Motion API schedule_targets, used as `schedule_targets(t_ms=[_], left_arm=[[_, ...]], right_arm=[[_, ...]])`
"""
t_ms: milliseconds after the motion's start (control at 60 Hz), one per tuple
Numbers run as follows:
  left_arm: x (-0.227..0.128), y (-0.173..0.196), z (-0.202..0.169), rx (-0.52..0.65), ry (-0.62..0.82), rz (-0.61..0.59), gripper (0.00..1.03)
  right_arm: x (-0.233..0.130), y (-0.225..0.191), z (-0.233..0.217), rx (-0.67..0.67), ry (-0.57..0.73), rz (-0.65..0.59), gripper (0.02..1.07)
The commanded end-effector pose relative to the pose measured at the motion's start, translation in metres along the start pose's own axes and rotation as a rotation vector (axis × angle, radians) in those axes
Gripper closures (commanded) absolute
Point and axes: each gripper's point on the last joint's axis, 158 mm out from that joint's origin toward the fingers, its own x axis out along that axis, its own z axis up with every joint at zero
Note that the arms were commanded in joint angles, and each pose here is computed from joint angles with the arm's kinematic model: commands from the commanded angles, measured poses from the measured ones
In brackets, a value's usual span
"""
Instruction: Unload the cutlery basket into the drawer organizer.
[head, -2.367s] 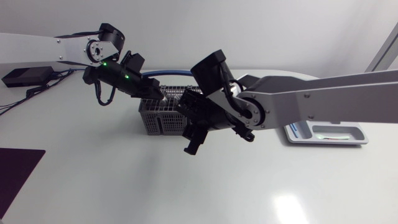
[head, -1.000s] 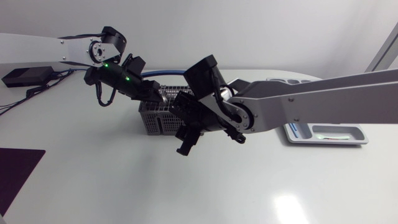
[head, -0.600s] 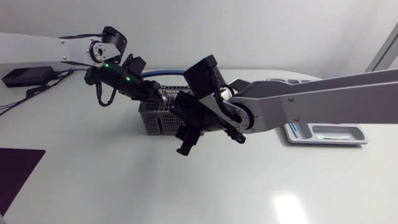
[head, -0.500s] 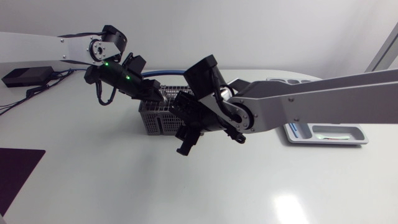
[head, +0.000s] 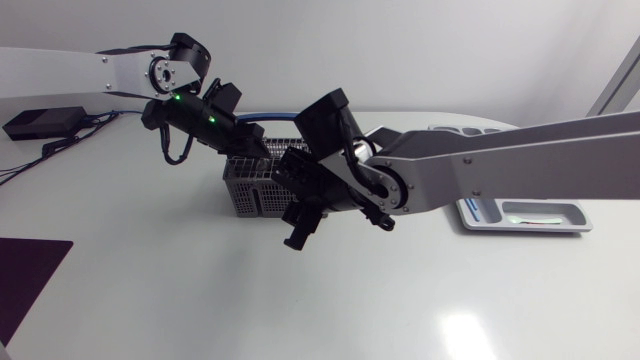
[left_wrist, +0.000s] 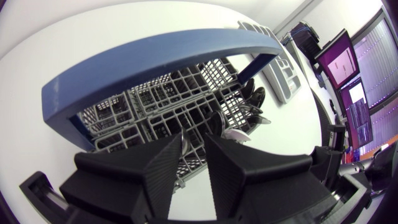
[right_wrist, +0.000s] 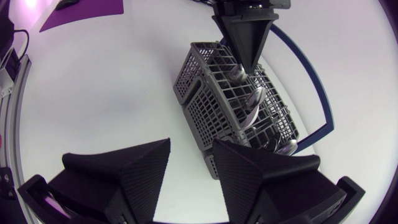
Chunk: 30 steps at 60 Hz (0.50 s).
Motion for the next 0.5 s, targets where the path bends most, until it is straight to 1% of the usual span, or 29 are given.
schedule_targets(t_ms=[0,100,217,483], left_arm=[[0.0051,0.0004,0.0004,0.009,0.012,-0.015,0.73],[0.0063,0.0034,-0.0028,0.003,0.02,-0.01,0.73],[0.0065,0.0062,-0.0046,0.005,0.024,-0.003,0.77],[0.0061,0.0095,-0.0077,0.009,0.035,0.016,0.77]], right_arm=[[0.0081,0.0082,-0.0068,0.009,0.02,0.009,0.52],[0.0081,0.0082,-0.0068,0.009,0.02,0.009,0.52],[0.0082,0.0086,-0.0075,0.009,0.022,0.01,0.52],[0.0086,0.0099,-0.0085,0.008,0.022,0.012,0.52]])
